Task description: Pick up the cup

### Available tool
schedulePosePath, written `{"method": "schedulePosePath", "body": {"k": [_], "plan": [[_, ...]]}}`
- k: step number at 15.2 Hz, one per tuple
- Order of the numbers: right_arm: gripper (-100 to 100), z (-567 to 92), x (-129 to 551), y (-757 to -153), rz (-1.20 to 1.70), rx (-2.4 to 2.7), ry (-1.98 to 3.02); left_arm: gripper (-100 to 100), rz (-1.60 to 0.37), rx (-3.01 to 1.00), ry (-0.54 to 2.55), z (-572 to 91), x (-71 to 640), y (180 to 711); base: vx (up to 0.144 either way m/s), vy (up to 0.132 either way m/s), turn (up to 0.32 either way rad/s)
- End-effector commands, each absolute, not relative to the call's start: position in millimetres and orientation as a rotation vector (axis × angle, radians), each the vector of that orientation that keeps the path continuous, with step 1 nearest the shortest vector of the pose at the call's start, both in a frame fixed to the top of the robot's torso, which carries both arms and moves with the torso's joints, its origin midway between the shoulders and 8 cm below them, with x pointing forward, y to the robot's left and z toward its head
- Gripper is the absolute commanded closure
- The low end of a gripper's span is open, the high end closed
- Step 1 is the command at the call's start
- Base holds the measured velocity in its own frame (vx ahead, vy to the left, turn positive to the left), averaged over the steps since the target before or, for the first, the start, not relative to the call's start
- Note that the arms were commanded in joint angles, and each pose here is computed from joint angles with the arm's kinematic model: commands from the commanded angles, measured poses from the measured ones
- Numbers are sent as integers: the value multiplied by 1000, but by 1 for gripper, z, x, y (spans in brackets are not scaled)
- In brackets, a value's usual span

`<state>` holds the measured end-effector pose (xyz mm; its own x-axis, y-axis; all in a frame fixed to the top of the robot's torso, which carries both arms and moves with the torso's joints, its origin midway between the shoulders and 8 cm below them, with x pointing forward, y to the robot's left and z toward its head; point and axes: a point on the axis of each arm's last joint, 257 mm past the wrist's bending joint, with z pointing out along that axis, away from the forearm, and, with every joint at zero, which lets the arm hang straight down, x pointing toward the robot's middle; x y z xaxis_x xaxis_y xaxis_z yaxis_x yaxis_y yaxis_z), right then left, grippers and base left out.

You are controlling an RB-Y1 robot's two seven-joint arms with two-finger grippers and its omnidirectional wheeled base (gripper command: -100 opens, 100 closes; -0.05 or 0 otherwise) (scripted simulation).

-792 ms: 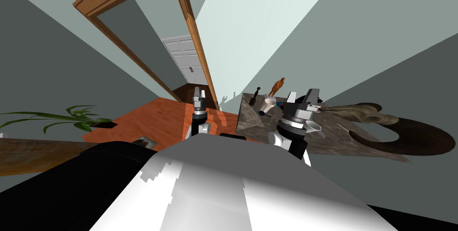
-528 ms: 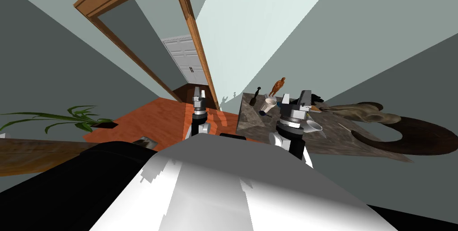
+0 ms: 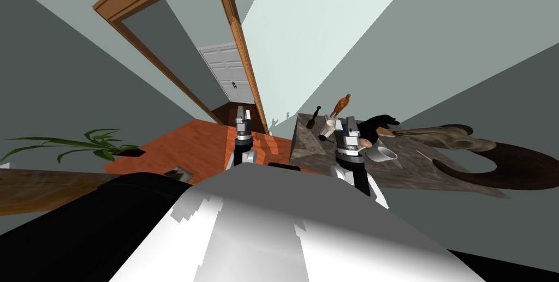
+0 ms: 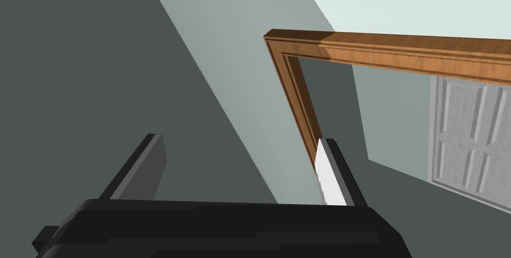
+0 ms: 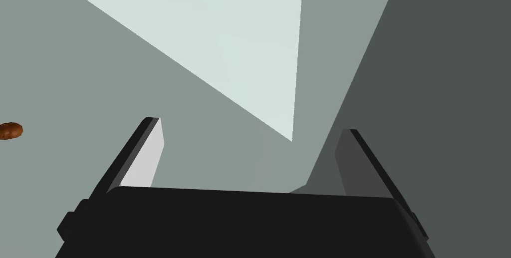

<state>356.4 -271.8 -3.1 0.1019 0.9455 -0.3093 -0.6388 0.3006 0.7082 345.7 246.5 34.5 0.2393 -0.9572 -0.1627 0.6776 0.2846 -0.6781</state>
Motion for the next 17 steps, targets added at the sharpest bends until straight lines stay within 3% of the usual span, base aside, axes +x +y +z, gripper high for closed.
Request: {"method": "schedulePosePath", "body": {"k": [1,17], "plan": [[-100,-8,359,-271,1224,438,866,0,-1194,-533,627,34,346,247,-3,43,-2],[-100,-131,377,-291,1070,332,1335,0,-1194,-533,627,34,346,247,0,49,4]]}}
